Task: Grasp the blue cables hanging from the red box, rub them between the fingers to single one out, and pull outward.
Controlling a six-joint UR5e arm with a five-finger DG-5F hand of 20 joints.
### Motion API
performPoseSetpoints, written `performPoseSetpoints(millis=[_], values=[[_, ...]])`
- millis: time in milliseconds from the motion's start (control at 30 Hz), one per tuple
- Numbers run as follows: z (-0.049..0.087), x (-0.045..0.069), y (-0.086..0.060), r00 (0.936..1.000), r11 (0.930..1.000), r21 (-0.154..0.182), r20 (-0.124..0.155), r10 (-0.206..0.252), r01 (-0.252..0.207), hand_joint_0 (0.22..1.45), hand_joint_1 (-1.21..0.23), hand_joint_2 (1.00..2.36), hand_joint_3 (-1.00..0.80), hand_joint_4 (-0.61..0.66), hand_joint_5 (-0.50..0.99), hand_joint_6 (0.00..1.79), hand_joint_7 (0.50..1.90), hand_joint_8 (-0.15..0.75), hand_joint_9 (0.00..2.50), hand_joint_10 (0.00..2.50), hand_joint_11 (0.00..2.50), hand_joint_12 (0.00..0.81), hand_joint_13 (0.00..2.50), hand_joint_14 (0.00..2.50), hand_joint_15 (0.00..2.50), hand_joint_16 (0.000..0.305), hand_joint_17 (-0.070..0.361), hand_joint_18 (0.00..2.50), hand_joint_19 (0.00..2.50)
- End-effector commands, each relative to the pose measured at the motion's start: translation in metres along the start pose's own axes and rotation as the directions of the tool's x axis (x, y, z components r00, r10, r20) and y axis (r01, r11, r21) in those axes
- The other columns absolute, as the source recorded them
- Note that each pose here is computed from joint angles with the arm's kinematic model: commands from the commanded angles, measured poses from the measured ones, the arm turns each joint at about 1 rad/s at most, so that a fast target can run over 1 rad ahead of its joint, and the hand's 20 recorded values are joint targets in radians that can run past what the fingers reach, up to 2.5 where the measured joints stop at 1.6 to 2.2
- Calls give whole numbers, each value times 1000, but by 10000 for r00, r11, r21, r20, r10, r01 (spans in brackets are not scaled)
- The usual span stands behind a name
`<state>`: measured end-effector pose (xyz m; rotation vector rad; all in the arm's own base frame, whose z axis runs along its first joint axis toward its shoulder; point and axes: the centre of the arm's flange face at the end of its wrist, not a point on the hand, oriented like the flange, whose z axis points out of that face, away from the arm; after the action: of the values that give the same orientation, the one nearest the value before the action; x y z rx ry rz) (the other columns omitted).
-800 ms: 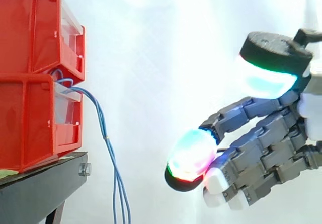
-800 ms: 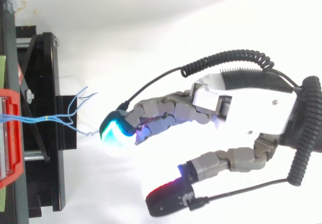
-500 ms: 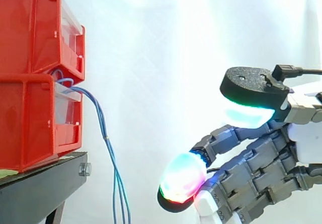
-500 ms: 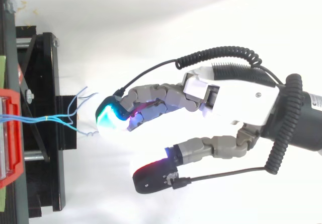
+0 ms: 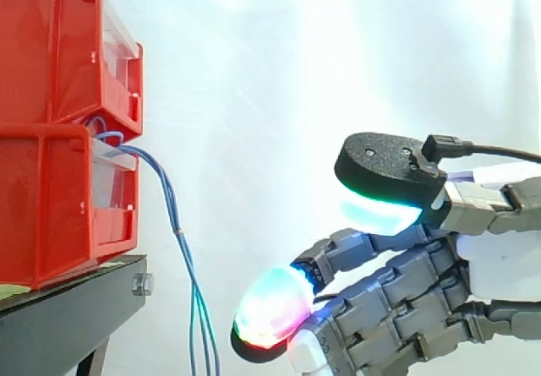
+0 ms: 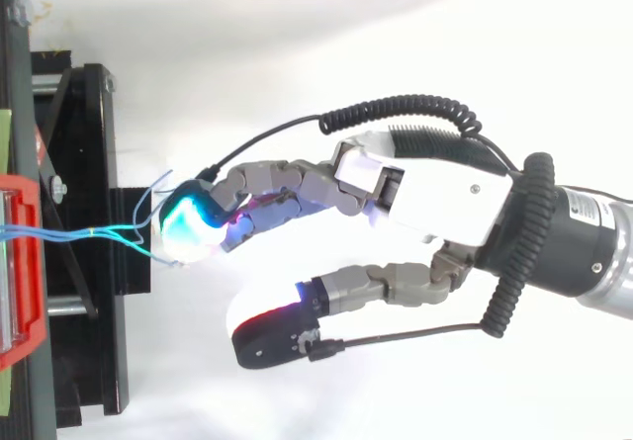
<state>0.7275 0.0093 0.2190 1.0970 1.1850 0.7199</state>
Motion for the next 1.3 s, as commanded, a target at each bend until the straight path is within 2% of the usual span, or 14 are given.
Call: performPoseSetpoints(millis=[0, 233, 300, 400, 533, 667, 733, 800, 867, 900, 1000, 1067, 1200, 1267], values=[[1, -1, 0, 9994, 9999, -15, 313, -151, 151, 553, -560, 1005, -439, 252, -191, 502, 727, 232, 740, 9, 290, 340, 625, 15, 380, 43, 96, 492, 360], [2, -5, -1, 9966, 9988, 111, 665, -479, 472, 544, -562, 1003, -446, 250, -191, 502, 727, 231, 714, 10, 304, 346, 500, 13, 312, 43, 97, 393, 324], [3, -10, -3, 9951, 9986, 178, 837, -518, 505, 540, -563, 1003, -453, 250, -191, 502, 727, 234, 711, 9, 294, 351, 485, 12, 312, 43, 98, 375, 308], [4, -14, -4, 9942, 9981, 209, 891, -597, 580, 534, -564, 1002, -463, 249, -192, 502, 727, 234, 706, 9, 291, 351, 450, 11, 297, 44, 99, 340, 295], [8, -21, -4, 9898, 9965, 75, 1153, -839, 836, 528, -565, 1002, -468, 251, -191, 502, 729, 233, 690, 9, 282, 352, 417, 11, 275, 45, 100, 306, 281], [15, -28, -1, 9835, 9936, -232, 1463, -1061, 1106, 524, -562, 1002, -473, 251, -191, 502, 730, 234, 685, 9, 287, 354, 382, 10, 257, 45, 101, 275, 271], [18, -29, 1, 9791, 9903, -380, 1597, -1257, 1334, 524, -562, 1002, -473, 251, -191, 502, 730, 233, 684, 9, 279, 352, 379, 10, 260, 45, 102, 272, 272], [25, -29, -13, 9690, 9813, -442, 1721, -1775, 1876, 523, -563, 1001, -473, 248, -191, 502, 725, 231, 684, 8, 280, 353, 379, 10, 257, 45, 102, 271, 278], [27, -25, -18, 9668, 9773, -538, 1670, -1933, 2047, 524, -562, 1002, -472, 248, -192, 502, 728, 226, 680, 8, 272, 352, 402, 10, 262, 45, 101, 293, 296], [29, -22, -15, 9666, 9738, -830, 1654, -1959, 2116, 525, -558, 1002, -473, 248, -192, 502, 727, 224, 680, 10, 272, 351, 404, 10, 259, 45, 101, 299, 297], [33, -16, -19, 9628, 9668, -1114, 1707, -2093, 2299, 526, -558, 1002, -471, 247, -192, 502, 728, 220, 676, 8, 265, 346, 424, 10, 267, 45, 101, 319, 304], [35, -16, -16, 9598, 9634, -1267, 1852, -2110, 2363, 527, -558, 1002, -470, 247, -192, 502, 728, 218, 676, 8, 254, 346, 432, 10, 269, 45, 100, 338, 308], [42, -15, -9, 9462, 9485, -1810, 2437, -2130, 2601, 528, -558, 1002, -468, 247, -192, 502, 724, 228, 688, 8, 261, 344, 444, 10, 268, 45, 100, 351, 314], [43, -14, -7, 9426, 9452, -1897, 2567, -2136, 2658, 531, -556, 1002, -468, 248, -192, 502, 725, 226, 692, 8, 255, 344, 451, 10, 274, 44, 100, 358, 316]])
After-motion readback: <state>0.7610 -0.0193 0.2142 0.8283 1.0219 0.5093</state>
